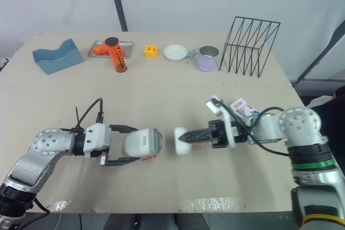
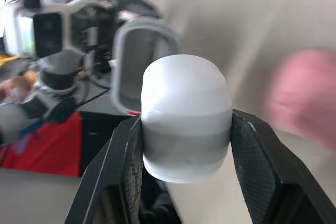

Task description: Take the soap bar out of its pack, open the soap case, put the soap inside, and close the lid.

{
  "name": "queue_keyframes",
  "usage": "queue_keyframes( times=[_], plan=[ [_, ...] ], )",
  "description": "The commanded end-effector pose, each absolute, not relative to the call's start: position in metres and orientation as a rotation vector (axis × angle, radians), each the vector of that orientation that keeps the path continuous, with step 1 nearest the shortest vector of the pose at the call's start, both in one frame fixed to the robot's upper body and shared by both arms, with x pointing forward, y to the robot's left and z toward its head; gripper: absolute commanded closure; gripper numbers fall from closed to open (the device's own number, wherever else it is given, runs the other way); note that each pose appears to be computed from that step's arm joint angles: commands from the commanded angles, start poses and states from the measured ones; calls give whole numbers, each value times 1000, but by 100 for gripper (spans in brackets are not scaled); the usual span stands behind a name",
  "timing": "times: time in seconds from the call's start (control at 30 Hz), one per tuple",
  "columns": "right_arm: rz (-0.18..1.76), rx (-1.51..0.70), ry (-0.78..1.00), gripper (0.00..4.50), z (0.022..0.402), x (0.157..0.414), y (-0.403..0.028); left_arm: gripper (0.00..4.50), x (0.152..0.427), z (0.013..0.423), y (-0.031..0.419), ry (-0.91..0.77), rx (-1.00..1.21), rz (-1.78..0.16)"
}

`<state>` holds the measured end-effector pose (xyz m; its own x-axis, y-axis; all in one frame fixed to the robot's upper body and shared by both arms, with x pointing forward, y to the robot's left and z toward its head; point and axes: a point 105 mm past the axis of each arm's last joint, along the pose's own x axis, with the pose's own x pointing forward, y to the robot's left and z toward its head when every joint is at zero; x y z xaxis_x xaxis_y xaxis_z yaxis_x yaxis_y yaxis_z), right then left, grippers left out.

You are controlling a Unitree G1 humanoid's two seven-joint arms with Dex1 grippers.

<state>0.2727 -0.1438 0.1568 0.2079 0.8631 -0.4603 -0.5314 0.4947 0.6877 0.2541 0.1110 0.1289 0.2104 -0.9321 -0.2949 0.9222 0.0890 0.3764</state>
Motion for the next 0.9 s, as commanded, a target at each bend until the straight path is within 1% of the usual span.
queue_keyframes(
  times=[0.03,0.07,0.13,0.2,0.33,0.5,0.73,0.8,0.83,0.9],
  plan=[
    [893,271,798,251,191,292,-179,102,255,135,116,-29,559,-1372],
    [876,223,791,251,193,293,-184,102,256,134,117,-26,559,-1373],
    [817,27,807,251,188,295,-201,102,256,134,117,-23,558,-1377],
    [799,-120,824,251,184,296,-212,102,257,133,116,-22,557,-1379],
    [811,-316,858,251,173,296,-223,102,257,132,114,-24,552,-1384],
    [808,-437,873,251,158,303,-230,102,256,132,112,-26,548,-1387],
    [849,-473,879,251,150,304,-226,102,255,132,113,-25,546,-1380],
    [857,-474,872,157,150,304,-225,102,255,132,113,-25,546,-1378],
    [862,-472,867,144,150,304,-224,102,255,132,113,-24,546,-1377],
    [874,-461,855,59,152,304,-222,102,254,132,113,-23,546,-1377]
  ],
)
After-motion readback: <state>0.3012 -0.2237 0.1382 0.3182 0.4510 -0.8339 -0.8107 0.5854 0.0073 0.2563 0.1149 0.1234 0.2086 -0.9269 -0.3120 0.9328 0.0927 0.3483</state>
